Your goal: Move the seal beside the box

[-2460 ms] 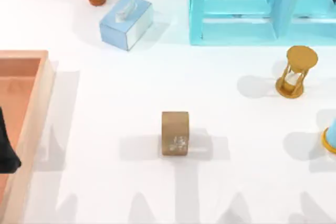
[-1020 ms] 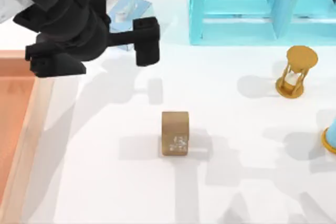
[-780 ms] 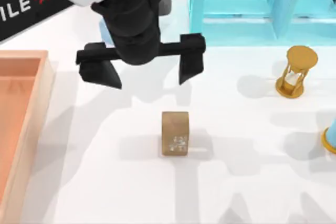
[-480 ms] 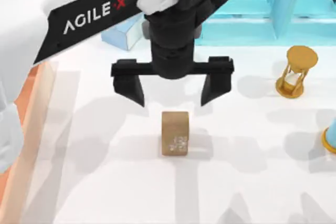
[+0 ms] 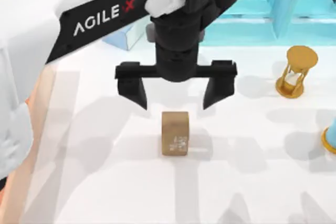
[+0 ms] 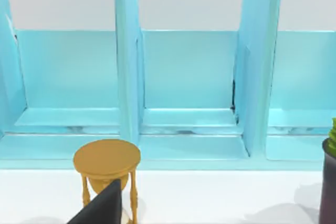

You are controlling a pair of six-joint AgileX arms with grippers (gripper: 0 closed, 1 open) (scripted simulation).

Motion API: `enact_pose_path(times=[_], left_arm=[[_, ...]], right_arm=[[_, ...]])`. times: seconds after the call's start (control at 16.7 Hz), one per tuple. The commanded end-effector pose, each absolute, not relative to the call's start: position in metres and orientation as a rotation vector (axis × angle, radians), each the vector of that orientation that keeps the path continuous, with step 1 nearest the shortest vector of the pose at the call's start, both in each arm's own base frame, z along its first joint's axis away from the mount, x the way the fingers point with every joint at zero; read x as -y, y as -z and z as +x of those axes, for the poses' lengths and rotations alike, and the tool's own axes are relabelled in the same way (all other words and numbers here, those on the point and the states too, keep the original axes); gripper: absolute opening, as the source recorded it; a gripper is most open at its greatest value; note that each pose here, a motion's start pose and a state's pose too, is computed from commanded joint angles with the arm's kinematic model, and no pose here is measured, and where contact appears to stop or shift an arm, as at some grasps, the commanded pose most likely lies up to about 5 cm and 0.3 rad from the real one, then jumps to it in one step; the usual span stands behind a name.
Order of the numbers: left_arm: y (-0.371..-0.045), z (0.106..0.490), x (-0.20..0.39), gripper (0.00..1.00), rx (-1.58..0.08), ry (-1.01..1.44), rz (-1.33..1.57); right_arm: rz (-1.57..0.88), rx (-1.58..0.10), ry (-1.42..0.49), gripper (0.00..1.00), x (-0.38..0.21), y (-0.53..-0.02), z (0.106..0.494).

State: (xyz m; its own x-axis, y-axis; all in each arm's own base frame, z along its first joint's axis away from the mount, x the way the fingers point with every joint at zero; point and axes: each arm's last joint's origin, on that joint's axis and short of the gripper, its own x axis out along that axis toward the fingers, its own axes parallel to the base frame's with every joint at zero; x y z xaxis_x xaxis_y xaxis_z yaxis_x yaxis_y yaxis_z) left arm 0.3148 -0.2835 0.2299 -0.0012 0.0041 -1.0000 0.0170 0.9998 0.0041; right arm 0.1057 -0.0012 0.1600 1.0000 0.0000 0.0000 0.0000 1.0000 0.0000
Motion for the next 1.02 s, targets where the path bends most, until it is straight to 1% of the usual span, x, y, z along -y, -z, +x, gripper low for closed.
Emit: enact_pose_path(times=[0.18,0.42,0.54,0.66,0.84,1.02], left_arm=[[-0.209,0.316,0.285,1.0,-1.577,0.009,0.023],[-0.158,0.317,0.287,1.0,-1.564,0.018,0.013],[-0.138,0.315,0.285,1.0,-1.57,0.014,0.017],[-0.131,0.313,0.284,1.0,-1.572,0.012,0.02],[-0.131,0.313,0.284,1.0,-1.572,0.012,0.02],[-0.131,0.313,0.284,0.77,-1.572,0.012,0.02]], right_arm=[[0.0,0.0,0.0,1.0,0.001,-0.16,0.106],[0.0,0.0,0.0,1.0,0.001,-0.16,0.106],[0.0,0.0,0.0,1.0,0.001,-0.16,0.106],[0.0,0.0,0.0,1.0,0.001,-0.16,0.106],[0.0,0.0,0.0,1.0,0.001,-0.16,0.106],[0.0,0.0,0.0,1.0,0.001,-0.16,0.106]])
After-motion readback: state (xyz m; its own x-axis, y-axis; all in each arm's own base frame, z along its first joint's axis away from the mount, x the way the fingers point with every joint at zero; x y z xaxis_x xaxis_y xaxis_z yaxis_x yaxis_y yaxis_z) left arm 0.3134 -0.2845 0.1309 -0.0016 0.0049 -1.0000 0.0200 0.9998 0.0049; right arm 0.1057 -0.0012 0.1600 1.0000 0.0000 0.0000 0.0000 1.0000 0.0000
